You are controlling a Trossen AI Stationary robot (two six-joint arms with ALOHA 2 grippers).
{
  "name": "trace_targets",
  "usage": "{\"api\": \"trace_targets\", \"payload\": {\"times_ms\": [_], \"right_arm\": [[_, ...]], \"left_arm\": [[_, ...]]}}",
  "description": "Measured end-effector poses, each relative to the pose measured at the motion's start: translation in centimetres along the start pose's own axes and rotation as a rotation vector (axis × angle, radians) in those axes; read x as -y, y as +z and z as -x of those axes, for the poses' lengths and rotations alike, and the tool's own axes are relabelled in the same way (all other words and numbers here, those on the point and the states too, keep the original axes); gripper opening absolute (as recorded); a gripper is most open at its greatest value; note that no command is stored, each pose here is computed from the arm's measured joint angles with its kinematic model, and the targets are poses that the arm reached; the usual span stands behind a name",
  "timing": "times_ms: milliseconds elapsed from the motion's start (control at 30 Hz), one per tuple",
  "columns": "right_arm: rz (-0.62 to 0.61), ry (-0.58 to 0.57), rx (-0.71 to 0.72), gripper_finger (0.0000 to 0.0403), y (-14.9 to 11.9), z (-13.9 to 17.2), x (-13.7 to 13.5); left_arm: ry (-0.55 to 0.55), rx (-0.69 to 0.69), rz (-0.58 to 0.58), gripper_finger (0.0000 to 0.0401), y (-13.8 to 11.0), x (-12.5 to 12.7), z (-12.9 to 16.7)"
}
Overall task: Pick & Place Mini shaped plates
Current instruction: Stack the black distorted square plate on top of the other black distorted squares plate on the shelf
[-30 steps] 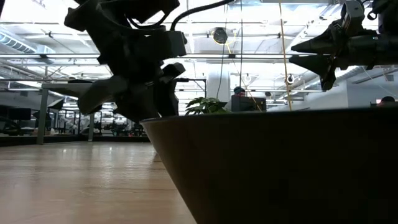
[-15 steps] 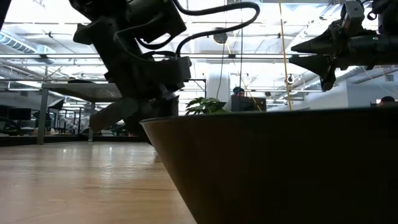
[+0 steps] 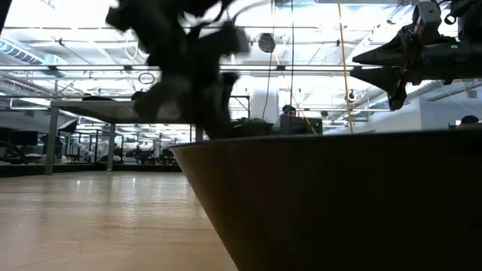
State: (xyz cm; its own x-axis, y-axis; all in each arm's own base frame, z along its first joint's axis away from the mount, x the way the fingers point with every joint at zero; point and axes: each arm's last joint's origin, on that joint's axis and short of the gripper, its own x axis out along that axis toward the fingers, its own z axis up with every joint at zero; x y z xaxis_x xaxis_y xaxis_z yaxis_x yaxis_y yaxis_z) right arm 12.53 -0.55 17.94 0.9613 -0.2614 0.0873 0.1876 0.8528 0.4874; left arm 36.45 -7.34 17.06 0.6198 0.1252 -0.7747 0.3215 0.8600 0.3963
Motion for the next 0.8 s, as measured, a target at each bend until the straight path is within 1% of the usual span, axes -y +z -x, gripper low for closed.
{"api": "trace_targets", "payload": {"times_ms": [67, 133, 200, 233, 300, 367, 467, 500, 533, 567, 633, 700, 800], "right_arm": [[0.0, 0.0, 0.0, 0.013, 0.0, 0.0, 0.0], [-0.001, 0.001, 0.003, 0.013, 0.0, 0.0, 0.0], [-0.001, 0.001, 0.001, 0.013, 0.0, 0.0, 0.0], [-0.001, 0.002, 0.003, 0.013, 0.0, 0.0, 0.0], [0.002, -0.003, -0.005, 0.013, -0.1, -0.1, 0.0], [0.003, -0.003, -0.008, 0.013, -0.1, -0.1, 0.0], [0.007, -0.011, -0.021, 0.013, -0.3, -0.1, 0.1], [0.006, -0.008, -0.017, 0.013, -0.2, -0.1, 0.1], [0.007, -0.012, -0.021, 0.013, -0.3, -0.2, 0.1], [0.01, -0.016, -0.027, 0.013, -0.4, -0.2, 0.1], [0.01, -0.015, -0.03, 0.013, -0.4, -0.2, 0.1], [0.013, -0.021, -0.039, 0.013, -0.5, -0.3, 0.2], [0.015, -0.023, -0.044, 0.013, -0.6, -0.4, 0.2]], "left_arm": [[0.032, 0.073, -0.027, 0.0006, 2.0, -1.5, 1.0], [0.078, 0.121, -0.084, 0.0009, 3.4, -3.2, 2.4], [0.148, 0.156, -0.136, 0.0008, 4.7, -5.3, 3.7], [0.191, 0.181, -0.14, 0.0005, 5.2, -6.7, 4.6], [0.262, 0.176, -0.115, 0.0004, 5.5, -9.5, 6.4], [0.349, 0.232, -0.033, 0.0008, 6.2, -12.5, 8.4], [0.417, 0.243, 0.099, 0.0008, 5.6, -15.8, 10.9], [0.444, 0.266, 0.137, 0.0006, 5.5, -16.7, 11.9], [0.46, 0.253, 0.161, 0.0004, 5.0, -17.5, 12.6], [0.469, 0.217, 0.173, 0.0004, 4.3, -18.0, 13.1], [0.522, 0.192, 0.213, 0.0008, 3.4, -19.3, 14.4], [0.533, 0.104, 0.26, 0.0011, 1.8, -20.0, 14.9], [0.553, 0.021, 0.369, 0.0006, -0.2, -21.1, 15.6]]}}
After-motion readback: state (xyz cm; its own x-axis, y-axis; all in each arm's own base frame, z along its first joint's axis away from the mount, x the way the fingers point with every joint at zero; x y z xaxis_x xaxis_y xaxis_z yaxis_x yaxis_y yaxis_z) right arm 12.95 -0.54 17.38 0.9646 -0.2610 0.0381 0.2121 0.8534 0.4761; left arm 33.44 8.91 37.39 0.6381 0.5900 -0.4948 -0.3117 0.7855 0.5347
